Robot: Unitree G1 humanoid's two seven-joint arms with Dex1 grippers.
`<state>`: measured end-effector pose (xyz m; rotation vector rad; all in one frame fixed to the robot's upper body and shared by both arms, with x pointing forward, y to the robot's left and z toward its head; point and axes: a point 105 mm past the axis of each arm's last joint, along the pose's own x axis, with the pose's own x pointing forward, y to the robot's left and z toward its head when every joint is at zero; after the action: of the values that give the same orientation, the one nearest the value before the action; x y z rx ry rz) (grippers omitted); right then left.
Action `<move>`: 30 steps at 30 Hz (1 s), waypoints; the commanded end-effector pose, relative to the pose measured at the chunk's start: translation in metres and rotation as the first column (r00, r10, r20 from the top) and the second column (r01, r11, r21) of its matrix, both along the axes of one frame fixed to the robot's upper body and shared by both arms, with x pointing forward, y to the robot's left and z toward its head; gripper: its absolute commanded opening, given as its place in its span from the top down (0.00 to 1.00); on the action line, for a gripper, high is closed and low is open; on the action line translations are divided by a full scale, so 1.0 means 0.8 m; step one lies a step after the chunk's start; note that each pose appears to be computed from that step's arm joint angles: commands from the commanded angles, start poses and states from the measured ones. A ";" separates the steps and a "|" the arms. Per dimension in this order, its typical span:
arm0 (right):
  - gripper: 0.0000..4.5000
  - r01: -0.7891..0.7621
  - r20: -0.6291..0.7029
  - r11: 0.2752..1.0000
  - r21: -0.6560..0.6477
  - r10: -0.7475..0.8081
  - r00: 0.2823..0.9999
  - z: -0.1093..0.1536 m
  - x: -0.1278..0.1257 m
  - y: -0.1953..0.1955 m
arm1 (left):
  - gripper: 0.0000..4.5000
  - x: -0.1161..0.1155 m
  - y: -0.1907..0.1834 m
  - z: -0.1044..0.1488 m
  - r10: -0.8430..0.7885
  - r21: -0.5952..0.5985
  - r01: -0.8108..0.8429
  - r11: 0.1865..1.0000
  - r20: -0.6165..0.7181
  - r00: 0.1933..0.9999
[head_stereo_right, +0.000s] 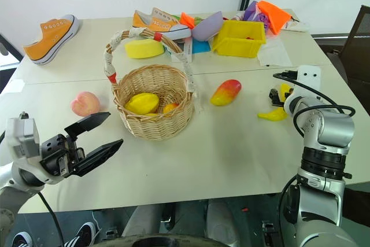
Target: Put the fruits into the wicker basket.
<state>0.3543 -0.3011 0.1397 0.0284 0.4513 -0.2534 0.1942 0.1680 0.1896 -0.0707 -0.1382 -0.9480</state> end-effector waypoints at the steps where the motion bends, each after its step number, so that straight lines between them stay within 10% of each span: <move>1: 0.00 0.026 0.020 0.999 -0.041 -0.026 0.999 0.011 -0.004 -0.008 | 0.00 -0.005 -0.006 0.007 -0.025 0.038 0.023 0.999 0.045 0.999; 10: 0.00 0.093 -0.009 0.995 0.044 -0.093 0.996 -0.008 -0.006 -0.011 | 0.00 -0.005 -0.010 0.005 -0.031 0.047 0.029 0.998 0.053 0.998; 18: 0.74 0.104 -0.037 0.994 0.040 -0.102 0.994 -0.021 -0.011 -0.013 | 0.00 -0.003 -0.009 0.006 -0.026 0.042 0.024 0.999 0.056 0.998; 20: 0.78 0.113 0.003 0.993 0.039 -0.113 0.994 -0.011 -0.007 -0.013 | 0.00 -0.001 -0.008 0.006 -0.020 0.040 0.018 0.999 0.056 0.998; 26: 0.78 0.112 0.351 0.994 0.016 -0.111 0.930 0.066 0.008 -0.023 | 0.00 0.003 0.000 0.003 0.004 0.038 -0.006 0.999 0.060 0.998; 30: 0.78 -0.101 0.676 0.994 0.038 0.049 0.735 0.129 -0.001 0.018 | 0.00 0.005 0.003 0.001 0.012 0.035 -0.015 0.999 0.061 0.998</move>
<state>0.3637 -0.3006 0.2049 0.1614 -0.0721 -0.2287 0.1999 0.1706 0.1857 -0.0298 -0.1441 -0.9363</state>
